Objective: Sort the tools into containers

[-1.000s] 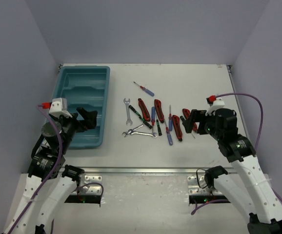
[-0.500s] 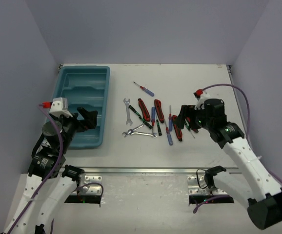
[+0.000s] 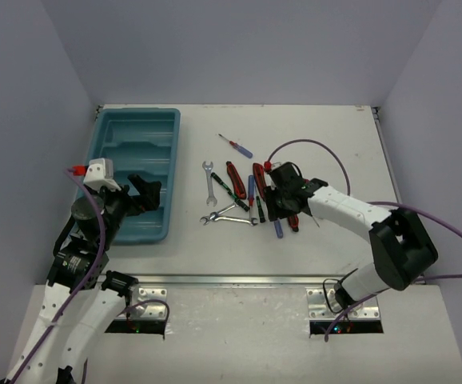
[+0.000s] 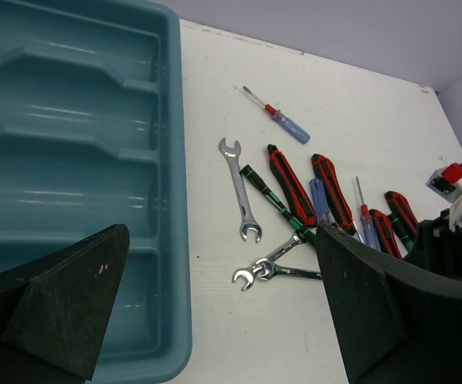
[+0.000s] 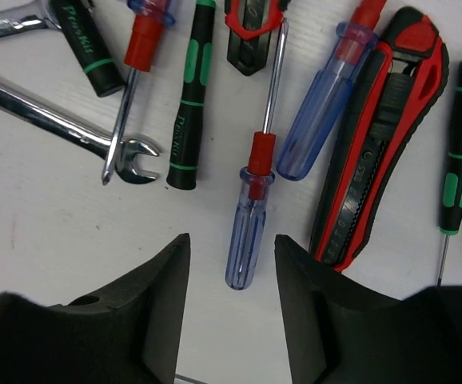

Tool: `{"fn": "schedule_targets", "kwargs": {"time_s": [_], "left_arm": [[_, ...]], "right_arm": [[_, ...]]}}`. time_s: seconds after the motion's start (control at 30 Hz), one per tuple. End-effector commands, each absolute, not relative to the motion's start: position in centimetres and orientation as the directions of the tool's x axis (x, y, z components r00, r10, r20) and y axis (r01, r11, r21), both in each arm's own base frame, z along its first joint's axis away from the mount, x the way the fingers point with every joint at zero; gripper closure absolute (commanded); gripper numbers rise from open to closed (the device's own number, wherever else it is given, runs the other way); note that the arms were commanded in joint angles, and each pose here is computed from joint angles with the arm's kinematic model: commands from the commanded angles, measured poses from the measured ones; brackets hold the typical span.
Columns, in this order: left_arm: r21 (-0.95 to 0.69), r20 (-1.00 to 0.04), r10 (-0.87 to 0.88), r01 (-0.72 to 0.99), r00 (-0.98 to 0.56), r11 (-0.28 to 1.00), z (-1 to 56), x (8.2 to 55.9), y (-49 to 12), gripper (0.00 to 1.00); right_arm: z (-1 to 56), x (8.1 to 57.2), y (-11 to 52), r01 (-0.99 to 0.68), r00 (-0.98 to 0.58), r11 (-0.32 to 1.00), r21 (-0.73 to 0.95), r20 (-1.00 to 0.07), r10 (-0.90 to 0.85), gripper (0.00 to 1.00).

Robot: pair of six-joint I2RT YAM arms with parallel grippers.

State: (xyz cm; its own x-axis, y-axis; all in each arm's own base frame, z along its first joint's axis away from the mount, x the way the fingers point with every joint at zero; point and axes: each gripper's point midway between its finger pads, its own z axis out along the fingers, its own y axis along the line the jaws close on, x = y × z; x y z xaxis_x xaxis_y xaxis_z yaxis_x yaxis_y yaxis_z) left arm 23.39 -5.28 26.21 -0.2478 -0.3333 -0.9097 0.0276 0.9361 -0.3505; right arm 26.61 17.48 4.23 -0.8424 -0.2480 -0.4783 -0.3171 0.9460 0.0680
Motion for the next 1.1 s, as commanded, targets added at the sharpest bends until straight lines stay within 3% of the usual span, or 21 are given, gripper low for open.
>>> {"fn": "schedule_targets", "kwargs": {"time_s": [0.0, 0.4, 0.47, 0.6, 0.83, 0.97, 1.0, 1.03, 1.07], "left_arm": [[-0.362, -0.914, -0.344, 0.049, -0.214, 0.931, 27.2, 23.9, -5.5, 0.00], [-0.363, -0.914, -0.345, 0.053, -0.214, 0.930, 27.2, 23.9, -5.6, 0.00], [-0.362, -0.914, -0.343, 0.056, -0.216, 0.931, 27.1, 23.9, -5.6, 0.00], [-0.362, -0.914, -0.341, 0.060, -0.220, 0.930, 27.1, 23.9, -5.7, 0.00], [-0.373, -0.910, -0.332, 0.141, -0.248, 0.917, 28.0, 24.0, -7.3, 0.00], [-0.528, -0.847, -0.426, 0.414, -0.317, 0.742, 30.8, 22.9, -13.2, 0.00], [-0.564, -0.826, -0.449, 0.497, -0.341, 0.660, 31.2, 22.4, -14.9, 0.00], [-0.607, -0.790, -0.477, 0.598, -0.384, 0.523, 31.8, 21.6, -17.1, 0.00], [-0.664, -0.737, -0.514, 0.612, -0.439, 0.429, 32.2, 21.1, -18.1, 0.00]], "right_arm": [[2.3, 26.9, 17.1, -0.278, -0.845, 0.960, 0.033, -0.484, -0.228, 0.55], [-1.8, 25.3, 16.6, -0.234, -0.889, 0.971, 0.040, -0.412, -0.198, 0.74], [-1.4, 25.4, 16.3, -0.222, -0.880, 0.975, 0.021, -0.434, -0.191, 0.85], [1.7, 25.7, 16.3, -0.211, -0.845, 0.977, 0.015, -0.506, -0.175, 0.96], [8.3, 25.9, 17.1, -0.272, -0.758, 0.959, 0.076, -0.631, -0.165, 1.00], [11.8, 23.3, 23.0, -0.565, -0.672, 0.760, 0.321, -0.714, -0.198, 1.00], [12.7, 23.1, 23.8, -0.603, -0.642, 0.720, 0.345, -0.745, -0.181, 1.00], [14.7, 21.1, 26.1, -0.700, -0.612, 0.570, 0.430, -0.773, -0.169, 1.00], [16.4, 20.9, 26.8, -0.734, -0.578, 0.515, 0.442, -0.805, -0.132, 1.00]]}}
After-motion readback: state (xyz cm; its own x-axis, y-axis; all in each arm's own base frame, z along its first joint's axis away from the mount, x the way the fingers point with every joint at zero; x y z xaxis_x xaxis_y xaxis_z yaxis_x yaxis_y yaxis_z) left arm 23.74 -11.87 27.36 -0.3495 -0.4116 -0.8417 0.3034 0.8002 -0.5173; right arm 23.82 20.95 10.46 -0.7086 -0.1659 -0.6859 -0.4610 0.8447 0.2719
